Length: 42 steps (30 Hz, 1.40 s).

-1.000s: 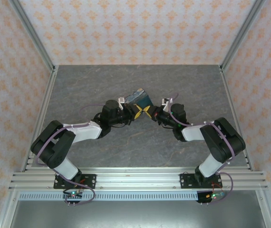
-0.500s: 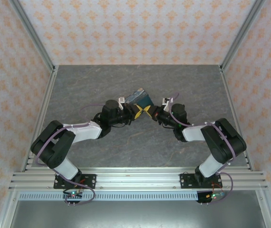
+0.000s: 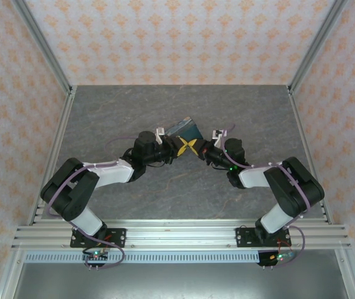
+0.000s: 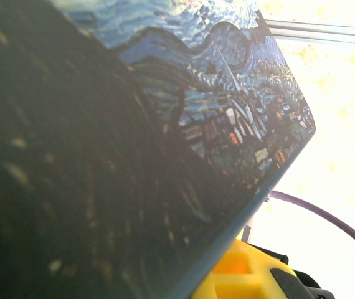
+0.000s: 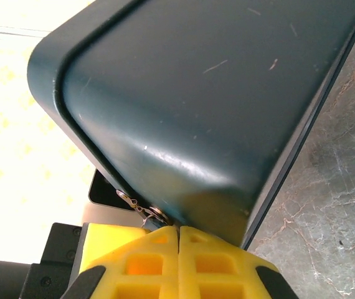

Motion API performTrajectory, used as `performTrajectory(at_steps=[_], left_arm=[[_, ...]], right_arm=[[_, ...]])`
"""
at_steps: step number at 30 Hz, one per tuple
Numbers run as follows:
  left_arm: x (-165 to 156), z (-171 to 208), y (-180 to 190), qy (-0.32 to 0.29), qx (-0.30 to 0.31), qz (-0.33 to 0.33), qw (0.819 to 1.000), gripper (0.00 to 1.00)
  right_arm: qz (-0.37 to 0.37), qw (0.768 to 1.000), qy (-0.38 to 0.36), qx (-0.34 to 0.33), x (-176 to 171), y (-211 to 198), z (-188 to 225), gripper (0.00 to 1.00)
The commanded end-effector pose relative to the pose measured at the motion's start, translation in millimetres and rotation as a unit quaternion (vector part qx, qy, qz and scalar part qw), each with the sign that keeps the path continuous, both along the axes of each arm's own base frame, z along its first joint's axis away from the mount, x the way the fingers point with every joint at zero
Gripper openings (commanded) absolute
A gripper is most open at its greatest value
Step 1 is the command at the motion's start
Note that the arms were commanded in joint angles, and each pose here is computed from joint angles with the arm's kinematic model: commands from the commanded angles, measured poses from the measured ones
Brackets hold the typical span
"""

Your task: Unlock a padlock with a key

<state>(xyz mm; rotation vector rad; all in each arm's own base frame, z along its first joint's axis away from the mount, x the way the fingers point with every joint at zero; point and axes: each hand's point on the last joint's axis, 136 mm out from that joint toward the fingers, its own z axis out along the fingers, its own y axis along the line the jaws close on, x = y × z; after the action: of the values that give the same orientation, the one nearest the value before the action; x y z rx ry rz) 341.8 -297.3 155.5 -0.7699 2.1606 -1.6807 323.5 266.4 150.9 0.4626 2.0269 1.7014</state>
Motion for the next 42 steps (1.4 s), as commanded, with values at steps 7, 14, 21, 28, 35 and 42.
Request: performTrajectory(at_steps=[7,14,21,28,35,42], left_arm=[[-30,58,-40,-0.085,-0.067,-0.1,0.989,0.0],[-30,34,-43,-0.077,-0.035,-0.113,0.99,0.0],[-34,-1,-32,-0.072,0.035,-0.125,0.989,0.0],[-26,-26,-16,-0.058,0.059,-0.117,0.99,0.0],[-24,-34,-14,-0.057,0.077,-0.132,0.987,0.0],[-26,-41,-12,-0.048,0.091,-0.15,0.983,0.0]], right_arm=[[0.069,0.997,-0.009,0.028,-26,31,13,0.0],[0.092,0.994,0.007,0.052,-30,62,21,0.0],[0.046,0.998,0.039,0.03,-25,42,-10,0.06],[0.002,0.999,0.042,0.018,-25,7,-11,0.46],[-0.008,0.996,0.057,-0.061,-50,-23,-29,0.66],[0.027,0.971,0.006,-0.239,-70,-48,-34,0.67]])
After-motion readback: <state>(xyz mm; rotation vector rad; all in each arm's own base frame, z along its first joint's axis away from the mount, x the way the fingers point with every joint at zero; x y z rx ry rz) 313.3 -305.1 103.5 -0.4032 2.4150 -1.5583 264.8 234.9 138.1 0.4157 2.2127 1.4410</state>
